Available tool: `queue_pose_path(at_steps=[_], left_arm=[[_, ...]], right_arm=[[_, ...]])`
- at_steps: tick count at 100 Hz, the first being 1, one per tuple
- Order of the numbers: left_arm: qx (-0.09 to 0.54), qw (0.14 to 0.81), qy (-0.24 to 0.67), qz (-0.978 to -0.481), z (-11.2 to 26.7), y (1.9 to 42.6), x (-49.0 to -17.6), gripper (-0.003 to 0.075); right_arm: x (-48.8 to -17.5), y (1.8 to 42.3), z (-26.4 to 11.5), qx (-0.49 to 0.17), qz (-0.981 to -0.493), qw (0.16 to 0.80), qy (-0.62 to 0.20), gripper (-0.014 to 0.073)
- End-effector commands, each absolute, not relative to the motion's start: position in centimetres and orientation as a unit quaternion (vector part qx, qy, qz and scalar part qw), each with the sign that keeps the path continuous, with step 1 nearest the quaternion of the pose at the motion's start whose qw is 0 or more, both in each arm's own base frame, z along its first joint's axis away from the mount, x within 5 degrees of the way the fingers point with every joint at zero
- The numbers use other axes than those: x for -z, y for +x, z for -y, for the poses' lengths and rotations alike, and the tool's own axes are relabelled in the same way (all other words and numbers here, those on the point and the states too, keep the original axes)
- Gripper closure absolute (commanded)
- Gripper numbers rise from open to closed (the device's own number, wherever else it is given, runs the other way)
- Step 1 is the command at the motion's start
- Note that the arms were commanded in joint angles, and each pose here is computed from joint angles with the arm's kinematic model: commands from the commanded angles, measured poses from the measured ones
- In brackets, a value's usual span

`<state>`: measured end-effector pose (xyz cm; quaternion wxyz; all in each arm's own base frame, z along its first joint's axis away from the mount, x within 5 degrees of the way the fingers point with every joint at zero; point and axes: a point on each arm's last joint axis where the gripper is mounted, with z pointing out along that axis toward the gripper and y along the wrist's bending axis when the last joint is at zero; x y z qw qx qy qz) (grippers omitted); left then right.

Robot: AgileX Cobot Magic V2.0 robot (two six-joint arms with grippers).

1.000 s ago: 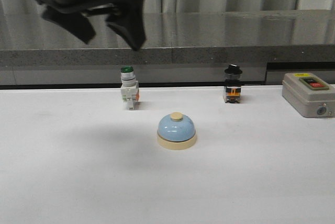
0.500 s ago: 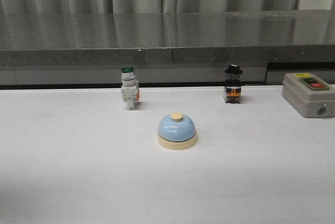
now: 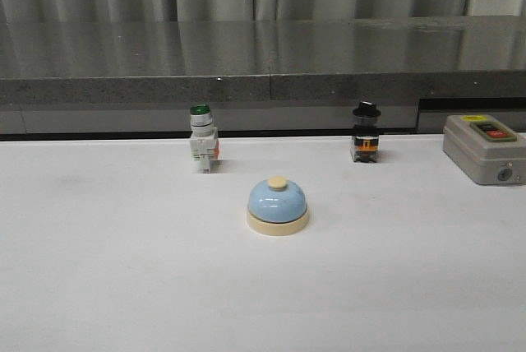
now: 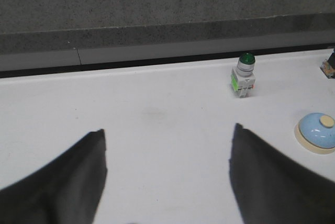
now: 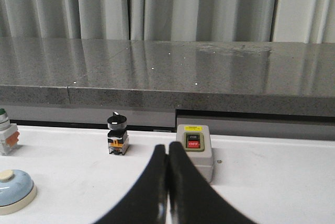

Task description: Place and press bell with both arms

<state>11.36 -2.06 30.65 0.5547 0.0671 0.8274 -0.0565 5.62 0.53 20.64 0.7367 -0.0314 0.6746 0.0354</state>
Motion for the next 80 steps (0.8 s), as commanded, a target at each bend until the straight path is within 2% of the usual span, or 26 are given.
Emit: queue_pose_path(at_steps=[1,14,80], left_arm=[[0.066,0.601,0.057,-0.795,2.05,11.37,-32.34,0.0486],[0.066,0.601,0.057,-0.795,2.05,11.37,-32.34,0.0743],[0.066,0.601,0.057,-0.794,2.05,11.38,-32.36,0.0739]], right_arm=[[-21.92,5.31,-0.5,-0.032,-0.632,0.773,-0.032,0.0655],[-21.92,5.31,-0.5,-0.032,-0.632,0.773,-0.032,0.0655],[-21.92,5.31,-0.5,-0.032,-0.632,0.773,-0.032,0.0655]])
